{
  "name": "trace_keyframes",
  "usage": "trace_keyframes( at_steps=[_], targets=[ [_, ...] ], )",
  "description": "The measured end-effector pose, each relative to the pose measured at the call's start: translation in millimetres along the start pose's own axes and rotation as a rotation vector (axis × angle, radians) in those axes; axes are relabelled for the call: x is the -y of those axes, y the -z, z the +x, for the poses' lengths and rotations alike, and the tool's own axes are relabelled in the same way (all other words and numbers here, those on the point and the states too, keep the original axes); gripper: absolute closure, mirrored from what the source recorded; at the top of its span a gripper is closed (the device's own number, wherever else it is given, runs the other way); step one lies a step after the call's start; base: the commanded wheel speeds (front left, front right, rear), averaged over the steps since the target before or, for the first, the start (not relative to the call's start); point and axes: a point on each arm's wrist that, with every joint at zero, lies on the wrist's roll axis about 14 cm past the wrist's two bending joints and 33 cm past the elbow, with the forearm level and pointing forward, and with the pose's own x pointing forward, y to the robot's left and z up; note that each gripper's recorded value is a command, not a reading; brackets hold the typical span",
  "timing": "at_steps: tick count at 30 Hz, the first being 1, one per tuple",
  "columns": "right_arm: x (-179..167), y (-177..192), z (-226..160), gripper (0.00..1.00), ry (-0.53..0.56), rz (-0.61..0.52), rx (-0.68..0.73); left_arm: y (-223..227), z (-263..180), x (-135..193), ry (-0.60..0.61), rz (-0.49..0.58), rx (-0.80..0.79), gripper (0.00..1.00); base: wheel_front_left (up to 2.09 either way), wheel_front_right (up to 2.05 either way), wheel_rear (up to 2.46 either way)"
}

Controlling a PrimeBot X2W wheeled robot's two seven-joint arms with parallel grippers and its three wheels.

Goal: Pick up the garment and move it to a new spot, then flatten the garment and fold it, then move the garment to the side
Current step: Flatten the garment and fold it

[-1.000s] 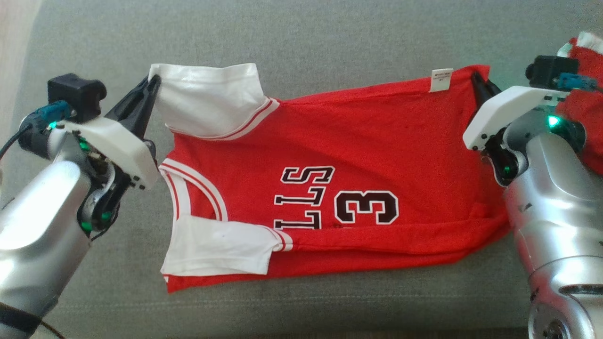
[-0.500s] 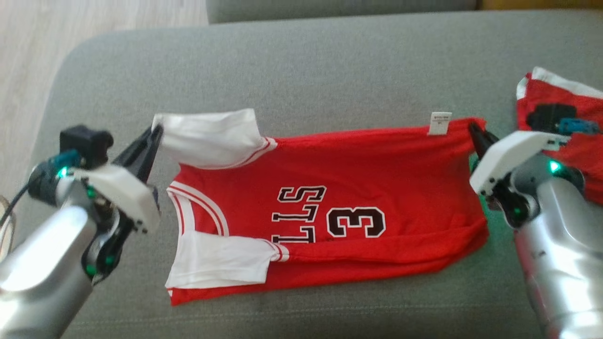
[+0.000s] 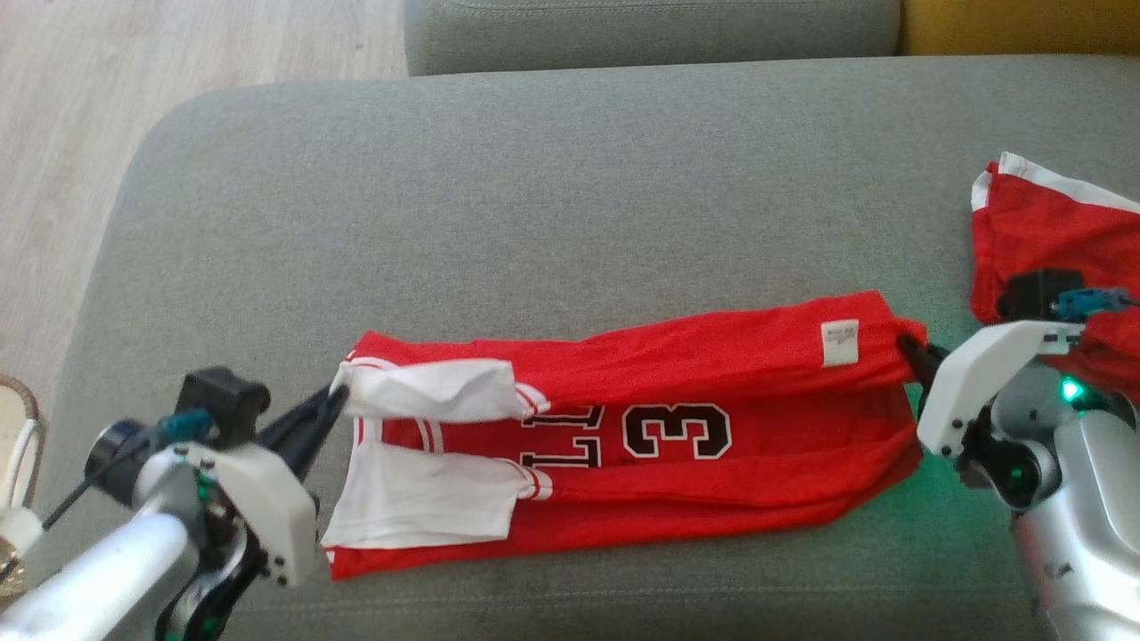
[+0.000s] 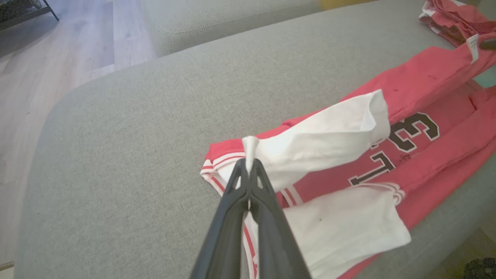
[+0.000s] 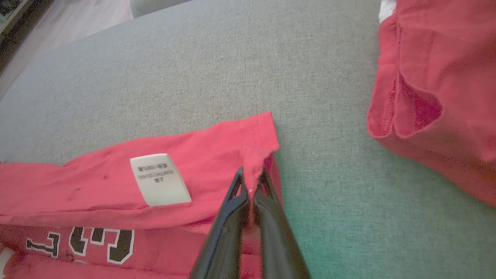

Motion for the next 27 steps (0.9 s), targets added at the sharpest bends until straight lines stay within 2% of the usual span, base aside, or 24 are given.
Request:
trace_keyframes(
  at_steps=[15,16,17,18,19,20,21,22,27],
  targets=[
    [0,38,-22,1.00,-0.004,-0.023,-0.180,34,-25,25,0.080,0.014,-0.151,1.00,0.00,0.00,0.00],
    [1,40,-23,1.00,0.000,-0.027,-0.192,36,-25,27,0.085,0.015,-0.163,0.94,0.00,0.00,0.00],
    [3,43,-25,0.96,0.004,-0.025,-0.205,39,-26,29,0.090,0.019,-0.175,0.74,0.00,0.00,0.00],
    [4,46,-26,0.36,0.009,-0.025,-0.220,40,-27,30,0.094,0.025,-0.179,0.58,0.00,0.00,0.00],
    [4,49,-27,0.00,0.012,-0.026,-0.232,42,-27,31,0.095,0.028,-0.185,0.36,0.00,0.00,0.00],
    [5,52,-29,0.00,0.015,-0.019,-0.244,43,-27,31,0.095,0.028,-0.191,0.36,0.00,0.00,0.00],
    [5,55,-30,0.00,0.018,-0.016,-0.257,44,-28,31,0.094,0.028,-0.193,0.12,0.00,0.00,0.00],
    [6,58,-32,0.00,0.023,-0.020,-0.268,44,-28,30,0.087,0.028,-0.193,0.00,0.00,0.00,0.00],
    [7,43,-37,0.00,0.036,-0.023,-0.198,33,-26,17,0.018,0.028,-0.136,0.00,0.00,0.00,0.00]
  ],
)
